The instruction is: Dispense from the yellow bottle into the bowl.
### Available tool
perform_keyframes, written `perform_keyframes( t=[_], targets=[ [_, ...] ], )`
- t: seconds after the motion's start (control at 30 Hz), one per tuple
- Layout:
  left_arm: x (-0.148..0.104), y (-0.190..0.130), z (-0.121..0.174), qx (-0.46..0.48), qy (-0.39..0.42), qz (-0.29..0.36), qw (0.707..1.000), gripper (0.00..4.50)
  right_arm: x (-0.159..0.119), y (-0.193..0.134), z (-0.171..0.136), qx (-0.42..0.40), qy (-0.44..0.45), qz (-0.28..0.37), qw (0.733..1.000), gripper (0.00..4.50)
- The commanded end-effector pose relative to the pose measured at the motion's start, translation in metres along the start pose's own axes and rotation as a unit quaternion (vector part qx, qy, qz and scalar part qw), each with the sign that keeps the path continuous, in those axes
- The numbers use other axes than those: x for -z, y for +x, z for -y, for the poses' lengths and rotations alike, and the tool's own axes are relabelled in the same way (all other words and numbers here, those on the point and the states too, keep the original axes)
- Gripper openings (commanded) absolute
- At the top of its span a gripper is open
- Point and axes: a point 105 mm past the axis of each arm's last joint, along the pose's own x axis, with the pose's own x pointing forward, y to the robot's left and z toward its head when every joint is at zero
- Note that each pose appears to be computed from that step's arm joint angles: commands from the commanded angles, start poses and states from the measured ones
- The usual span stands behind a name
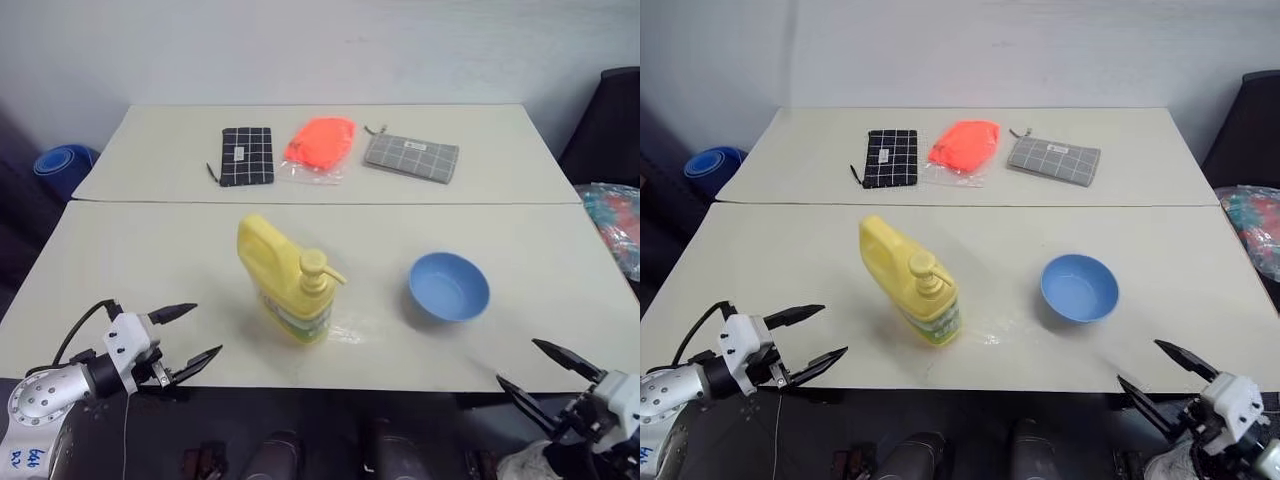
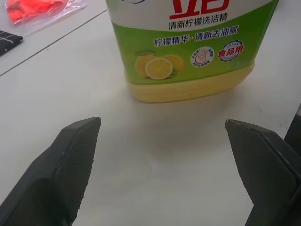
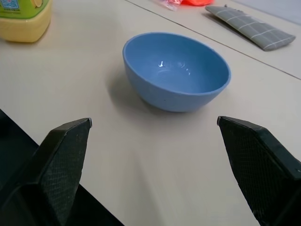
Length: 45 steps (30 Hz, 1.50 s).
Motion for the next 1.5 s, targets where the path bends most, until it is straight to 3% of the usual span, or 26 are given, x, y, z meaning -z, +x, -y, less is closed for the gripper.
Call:
perform_keyframes(
  t=[0.03,0.13,0.3,0.4,0.53,0.7,0.8,1.13,1.17,1.33,1.5],
  targets=[
    [-0.002,-0.001,-0.001,0.007,-0.009,-0.002,1.000,4.50,-0.012,0.002,0.003,0.016,-0.016,0.026,0.999,4.48],
    [-0.016,-0.003,0.012,0.059,-0.055,0.026,0.996,4.50,-0.032,0.019,-0.005,-0.004,-0.022,0.050,0.998,4.48],
    [-0.054,-0.006,0.036,0.182,-0.053,0.053,0.980,4.50,-0.057,0.060,-0.027,-0.071,0.013,0.046,0.996,4.48],
    [-0.068,-0.001,0.050,0.224,-0.041,0.067,0.972,4.50,-0.054,0.090,-0.039,-0.102,0.030,0.006,0.994,4.48],
    [-0.077,0.007,0.058,0.225,-0.016,0.082,0.971,4.50,-0.044,0.122,-0.037,-0.075,0.028,-0.034,0.996,4.48],
    [-0.076,0.010,0.067,0.222,-0.030,0.083,0.971,4.50,-0.024,0.142,-0.039,-0.072,0.020,-0.091,0.993,4.48],
    [-0.075,0.009,0.069,0.216,-0.035,0.079,0.972,4.50,-0.021,0.148,-0.035,-0.055,0.013,-0.097,0.994,3.89],
    [-0.077,0.007,0.063,0.204,-0.051,0.080,0.974,4.50,-0.015,0.150,-0.029,-0.054,-0.003,-0.114,0.992,0.23],
    [-0.080,0.006,0.061,0.200,-0.057,0.082,0.975,4.50,-0.014,0.150,-0.028,-0.055,-0.004,-0.115,0.992,0.02],
    [-0.129,-0.004,0.039,0.191,-0.073,0.142,0.969,4.50,-0.028,0.154,-0.024,-0.101,-0.037,-0.089,0.990,0.02],
    [-0.180,0.010,0.022,0.204,-0.014,0.198,0.959,3.29,-0.073,0.139,-0.051,-0.264,-0.111,-0.021,0.958,0.00]
  ],
)
